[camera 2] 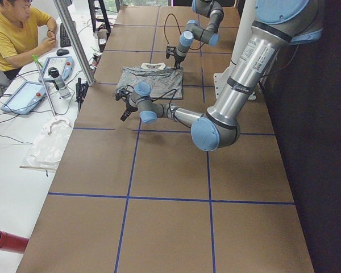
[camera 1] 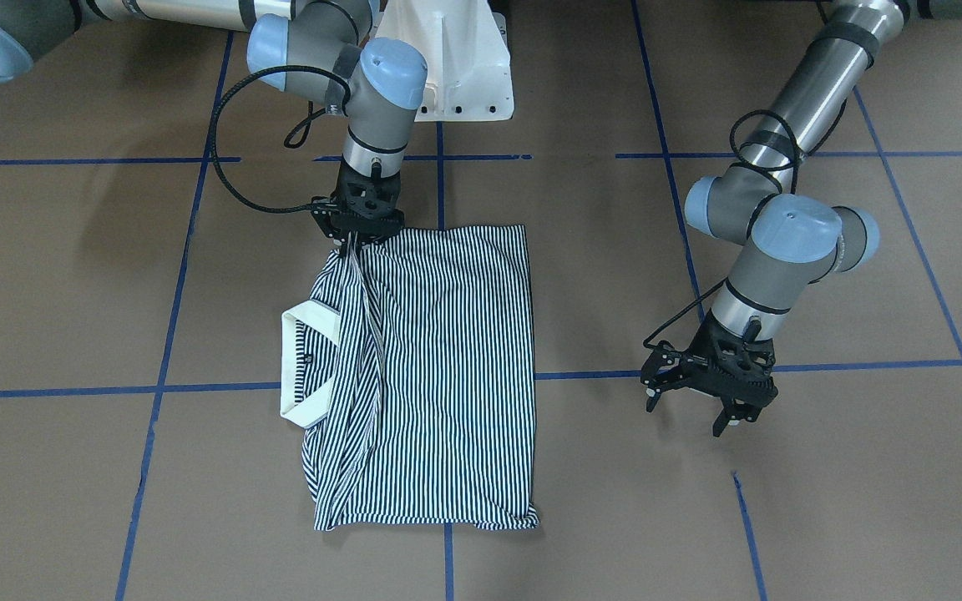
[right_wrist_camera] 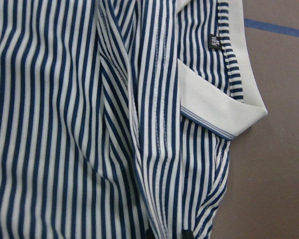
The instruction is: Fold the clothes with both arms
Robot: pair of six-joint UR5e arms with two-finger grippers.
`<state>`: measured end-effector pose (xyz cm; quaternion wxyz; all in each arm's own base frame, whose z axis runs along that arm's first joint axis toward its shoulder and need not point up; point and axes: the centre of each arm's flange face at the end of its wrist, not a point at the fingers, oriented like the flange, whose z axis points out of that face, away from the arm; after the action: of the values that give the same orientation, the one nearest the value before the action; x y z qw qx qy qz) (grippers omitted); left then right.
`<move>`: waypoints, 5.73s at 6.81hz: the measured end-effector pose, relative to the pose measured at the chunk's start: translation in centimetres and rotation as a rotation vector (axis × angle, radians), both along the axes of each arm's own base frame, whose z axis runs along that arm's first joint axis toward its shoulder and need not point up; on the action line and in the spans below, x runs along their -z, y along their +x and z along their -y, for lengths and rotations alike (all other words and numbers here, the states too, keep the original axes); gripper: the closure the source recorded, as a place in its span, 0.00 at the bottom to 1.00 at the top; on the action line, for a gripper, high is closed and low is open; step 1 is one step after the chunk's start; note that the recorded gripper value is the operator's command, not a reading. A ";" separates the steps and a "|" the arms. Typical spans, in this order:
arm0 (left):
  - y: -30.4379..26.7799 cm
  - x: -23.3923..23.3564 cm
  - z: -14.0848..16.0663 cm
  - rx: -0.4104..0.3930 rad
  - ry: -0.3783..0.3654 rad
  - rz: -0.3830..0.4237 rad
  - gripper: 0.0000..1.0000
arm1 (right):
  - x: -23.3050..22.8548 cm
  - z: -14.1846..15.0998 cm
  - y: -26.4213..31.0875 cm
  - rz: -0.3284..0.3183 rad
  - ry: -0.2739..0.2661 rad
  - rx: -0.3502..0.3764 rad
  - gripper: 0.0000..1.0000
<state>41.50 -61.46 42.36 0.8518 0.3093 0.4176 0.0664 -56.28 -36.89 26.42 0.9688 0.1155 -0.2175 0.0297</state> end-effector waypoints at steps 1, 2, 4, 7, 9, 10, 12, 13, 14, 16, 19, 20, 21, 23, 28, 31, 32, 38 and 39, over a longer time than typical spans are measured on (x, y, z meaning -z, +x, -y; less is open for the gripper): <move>0.4 0.4 -0.3 0.003 -0.011 -0.015 0.00 | -0.7 -0.4 1.3 -0.002 0.002 -0.002 1.00; 0.5 0.6 -0.7 0.002 -0.013 -0.023 0.00 | -1.3 -0.8 2.1 0.002 -0.004 -0.020 1.00; 0.2 0.7 -1.5 0.001 -0.009 -0.031 0.00 | -0.4 -1.0 2.0 0.061 -0.025 -0.078 0.57; 0.0 0.5 -1.7 0.001 -0.012 -0.029 0.00 | 0.1 1.0 0.4 0.253 -0.035 -0.151 0.58; 0.0 0.0 -1.8 0.000 -0.017 -0.024 0.00 | -0.2 2.6 1.3 0.253 -0.024 -0.107 0.58; 0.0 -0.2 -1.9 0.000 -0.018 -0.022 0.00 | -0.3 3.2 1.7 0.250 -0.022 -0.093 0.58; -0.1 -0.6 -2.0 0.000 -0.022 -0.018 0.00 | -0.9 3.7 1.4 0.244 -0.026 -0.085 0.84; -0.1 -0.7 -2.0 0.001 -0.023 -0.017 0.00 | -1.3 3.9 1.0 0.244 -0.028 -0.087 1.00; -0.1 -0.7 -2.0 0.001 -0.023 -0.017 0.00 | -1.3 3.9 0.9 0.245 -0.031 -0.091 1.00; -0.2 -0.7 -2.0 0.000 -0.022 -0.019 0.00 | 0.0 3.9 2.1 0.234 -0.040 -0.099 1.00; -0.2 -0.4 -2.0 0.000 -0.019 -0.021 0.00 | -1.6 3.1 4.9 0.185 -0.057 -0.115 0.93; -0.2 -0.2 -2.0 0.000 -0.017 -0.023 0.00 | -2.8 2.9 5.1 0.168 -0.064 -0.117 0.01; -0.2 -0.2 -2.0 0.000 -0.016 -0.023 0.00 | -3.3 2.8 5.1 0.162 -0.067 -0.118 0.00; -0.3 0.7 -2.2 -0.005 -0.008 -0.036 0.00 | -2.7 3.6 6.4 0.189 -0.062 -0.135 0.00; 6.0 13.8 -16.0 0.027 -0.310 -0.322 0.18 | -5.3 0.7 14.8 0.636 -0.067 -0.254 0.02; 11.0 13.0 -23.5 0.155 -0.542 -0.387 0.31 | -5.4 0.4 15.7 0.672 -0.102 -0.318 0.02; 12.3 12.7 -25.0 0.168 -0.580 -0.368 0.36 | -5.4 0.5 15.7 0.672 -0.100 -0.324 0.02; 15.5 13.0 -29.6 0.167 -0.663 -0.377 1.00 | -5.9 0.7 15.8 0.664 -0.095 -0.352 0.01; 15.5 13.2 -29.7 0.173 -0.675 -0.386 1.00 | -5.9 0.8 15.8 0.663 -0.093 -0.354 0.01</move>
<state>56.97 -31.78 29.20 0.8139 0.0528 0.5408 -0.2058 -40.50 -37.65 32.36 0.8299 0.0913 -0.4942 0.2424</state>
